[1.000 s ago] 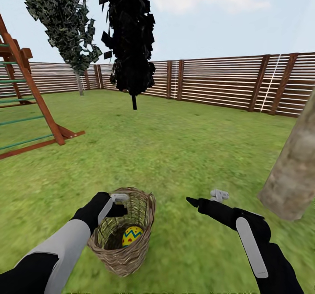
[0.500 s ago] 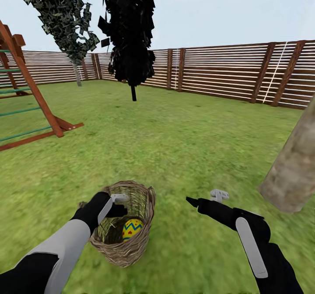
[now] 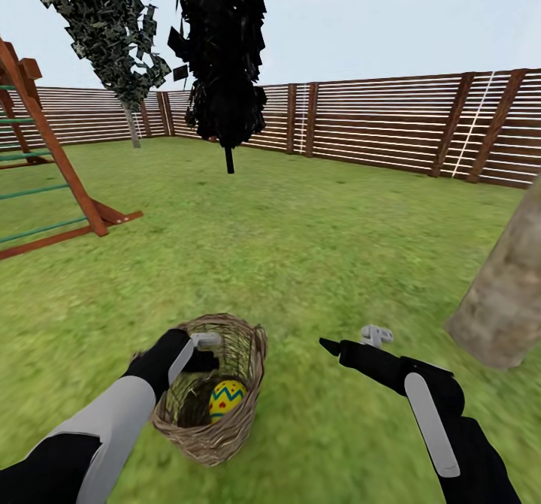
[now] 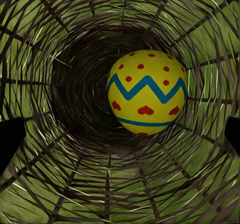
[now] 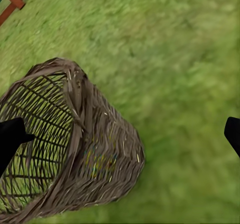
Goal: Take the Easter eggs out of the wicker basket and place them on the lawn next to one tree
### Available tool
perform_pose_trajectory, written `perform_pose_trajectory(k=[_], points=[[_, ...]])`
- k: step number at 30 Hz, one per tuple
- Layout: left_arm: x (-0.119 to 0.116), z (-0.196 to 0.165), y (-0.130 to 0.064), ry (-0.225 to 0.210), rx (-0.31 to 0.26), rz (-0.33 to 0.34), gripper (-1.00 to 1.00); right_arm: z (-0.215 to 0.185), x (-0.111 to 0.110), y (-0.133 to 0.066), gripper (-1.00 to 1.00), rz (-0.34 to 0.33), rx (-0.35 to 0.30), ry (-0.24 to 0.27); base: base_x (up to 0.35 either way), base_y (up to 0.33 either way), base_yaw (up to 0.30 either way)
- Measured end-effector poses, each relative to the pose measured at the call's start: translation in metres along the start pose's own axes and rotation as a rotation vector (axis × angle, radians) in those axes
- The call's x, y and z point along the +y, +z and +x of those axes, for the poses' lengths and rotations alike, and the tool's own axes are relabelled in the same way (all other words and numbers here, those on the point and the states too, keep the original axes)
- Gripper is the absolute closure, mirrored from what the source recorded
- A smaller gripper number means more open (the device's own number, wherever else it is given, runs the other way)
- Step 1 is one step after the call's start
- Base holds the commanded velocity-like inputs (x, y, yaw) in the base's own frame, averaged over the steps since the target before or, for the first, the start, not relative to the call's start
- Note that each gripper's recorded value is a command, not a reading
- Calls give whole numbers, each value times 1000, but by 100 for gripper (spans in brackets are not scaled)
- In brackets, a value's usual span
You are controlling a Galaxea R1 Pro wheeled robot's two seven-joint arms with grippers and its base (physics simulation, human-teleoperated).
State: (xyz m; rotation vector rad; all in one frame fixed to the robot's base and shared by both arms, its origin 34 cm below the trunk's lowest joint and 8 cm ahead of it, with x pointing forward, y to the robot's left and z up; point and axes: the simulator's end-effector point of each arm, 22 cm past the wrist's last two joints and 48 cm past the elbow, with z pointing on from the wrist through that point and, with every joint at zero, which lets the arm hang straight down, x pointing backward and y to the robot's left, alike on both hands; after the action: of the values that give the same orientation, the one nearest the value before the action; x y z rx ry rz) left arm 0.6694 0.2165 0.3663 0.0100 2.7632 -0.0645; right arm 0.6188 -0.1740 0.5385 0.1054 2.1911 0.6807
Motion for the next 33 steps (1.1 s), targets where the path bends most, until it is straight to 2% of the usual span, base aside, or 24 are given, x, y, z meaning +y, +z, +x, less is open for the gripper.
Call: perform_pose_trajectory(k=[33], points=[[-2,6,0,-2,27,4,-100,-1,-2,-1,-100,4,2,-2,97,0,0]])
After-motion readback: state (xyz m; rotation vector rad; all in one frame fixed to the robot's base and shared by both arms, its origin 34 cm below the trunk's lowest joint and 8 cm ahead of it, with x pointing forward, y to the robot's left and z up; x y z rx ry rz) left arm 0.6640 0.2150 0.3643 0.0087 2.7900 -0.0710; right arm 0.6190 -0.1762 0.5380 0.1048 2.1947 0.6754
